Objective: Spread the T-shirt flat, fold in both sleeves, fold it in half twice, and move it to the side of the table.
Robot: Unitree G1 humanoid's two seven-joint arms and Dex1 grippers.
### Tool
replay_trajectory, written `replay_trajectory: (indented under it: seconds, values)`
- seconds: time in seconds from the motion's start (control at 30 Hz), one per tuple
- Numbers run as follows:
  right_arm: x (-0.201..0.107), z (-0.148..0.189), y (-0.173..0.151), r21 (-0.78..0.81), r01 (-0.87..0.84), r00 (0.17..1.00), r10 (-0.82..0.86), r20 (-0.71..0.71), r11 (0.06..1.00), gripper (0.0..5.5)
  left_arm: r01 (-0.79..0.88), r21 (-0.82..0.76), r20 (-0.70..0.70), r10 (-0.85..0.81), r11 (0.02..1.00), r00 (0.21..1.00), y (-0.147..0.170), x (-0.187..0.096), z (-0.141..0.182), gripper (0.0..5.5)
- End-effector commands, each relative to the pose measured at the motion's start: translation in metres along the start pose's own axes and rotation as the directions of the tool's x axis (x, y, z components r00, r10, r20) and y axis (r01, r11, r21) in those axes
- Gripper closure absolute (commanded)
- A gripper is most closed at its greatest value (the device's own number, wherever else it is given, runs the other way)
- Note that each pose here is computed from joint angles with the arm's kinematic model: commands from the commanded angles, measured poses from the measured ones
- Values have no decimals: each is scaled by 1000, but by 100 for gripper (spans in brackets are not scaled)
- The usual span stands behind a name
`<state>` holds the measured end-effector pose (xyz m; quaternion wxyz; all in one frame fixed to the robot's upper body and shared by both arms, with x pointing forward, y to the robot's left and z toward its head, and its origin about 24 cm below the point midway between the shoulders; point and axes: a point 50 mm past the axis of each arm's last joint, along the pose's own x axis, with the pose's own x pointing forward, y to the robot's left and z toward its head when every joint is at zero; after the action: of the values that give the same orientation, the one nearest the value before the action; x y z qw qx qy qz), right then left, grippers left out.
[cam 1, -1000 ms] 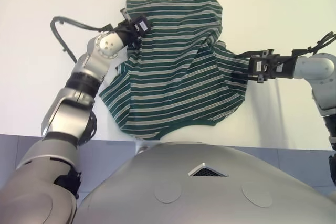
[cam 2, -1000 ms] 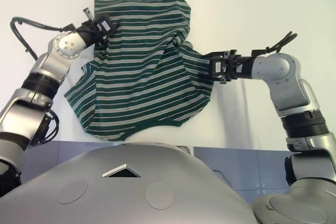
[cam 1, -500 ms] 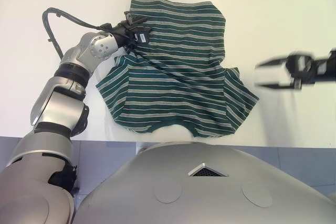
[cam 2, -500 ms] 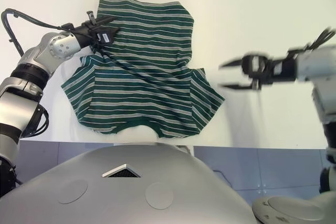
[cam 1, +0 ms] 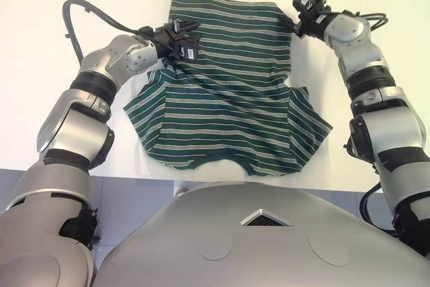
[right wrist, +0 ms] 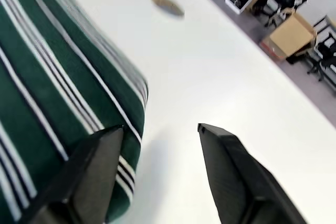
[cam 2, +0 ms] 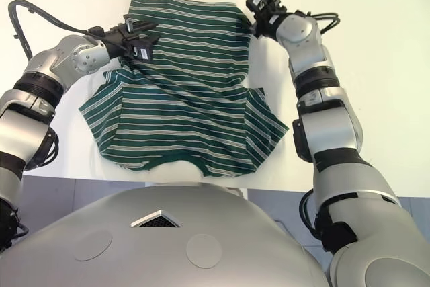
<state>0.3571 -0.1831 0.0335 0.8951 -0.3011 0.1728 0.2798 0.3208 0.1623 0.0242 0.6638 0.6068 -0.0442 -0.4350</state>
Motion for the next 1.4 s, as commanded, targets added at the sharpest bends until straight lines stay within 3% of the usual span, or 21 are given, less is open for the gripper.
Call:
replay_trajectory:
  seconds: [0.03, 0.13, 0.27, 0.33, 0.4, 0.47, 0.57, 0.67, 0.77, 0.87, 0.97, 1.1, 1.2, 1.3, 1.37, 1.4]
  values:
    - [0, -17, 2, -11, 0, 995, -1, -100, 1000, 286, 238, -24, -89, -239, 971, 967, -62, -8, -9, 406]
    - [-7, -34, -9, 17, 129, 972, -123, -199, 992, 286, 258, -19, -99, -259, 966, 961, -67, -9, -10, 406]
    - [-33, -53, -49, -23, 438, 850, -422, -317, 899, 286, 284, -17, -113, -284, 959, 952, -75, -12, -11, 406]
    - [-45, -43, -75, -19, 565, 788, -546, -283, 825, 286, 285, -27, -120, -286, 958, 951, -78, -12, -12, 406]
    - [-43, -21, -88, 100, 598, 797, -577, -179, 795, 286, 274, -41, -122, -277, 961, 953, -79, -12, -12, 406]
    - [-29, 5, -80, 259, 473, 875, -484, -24, 842, 286, 265, -49, -120, -269, 963, 956, -79, -11, -11, 406]
    - [-7, 35, -49, 352, 166, 947, -249, 205, 921, 286, 259, -47, -119, -263, 965, 957, -77, -10, -11, 406]
    - [7, 38, -21, 412, -47, 970, -57, 238, 910, 286, 255, -45, -116, -259, 966, 959, -75, -8, -11, 406]
    - [15, 23, 6, 451, -158, 983, 94, 160, 879, 286, 249, -44, -108, -252, 968, 962, -73, -6, -9, 406]
    - [13, -9, 19, 333, -55, 993, 87, -82, 941, 286, 250, -47, -108, -254, 967, 961, -74, -6, -8, 406]
    - [7, -31, 15, 155, 65, 968, -24, -250, 986, 286, 255, -49, -110, -259, 966, 960, -77, -6, -8, 406]
    - [-8, -48, -7, 194, 300, 913, -221, -343, 934, 286, 274, -47, -123, -277, 961, 953, -82, -8, -10, 406]
    - [-28, -65, -32, 221, 508, 820, -390, -419, 832, 286, 288, -46, -140, -291, 957, 946, -86, -11, -12, 406]
    - [-52, -67, -67, 301, 684, 722, -557, -410, 665, 286, 292, -49, -152, -296, 955, 943, -90, -12, -13, 406]
    - [-50, -47, -80, 450, 628, 775, -563, -287, 635, 286, 294, -52, -161, -299, 954, 941, -91, -13, -15, 406]
    - [-44, -38, -78, 503, 551, 827, -517, -222, 666, 286, 295, -55, -164, -300, 954, 940, -92, -14, -15, 406]
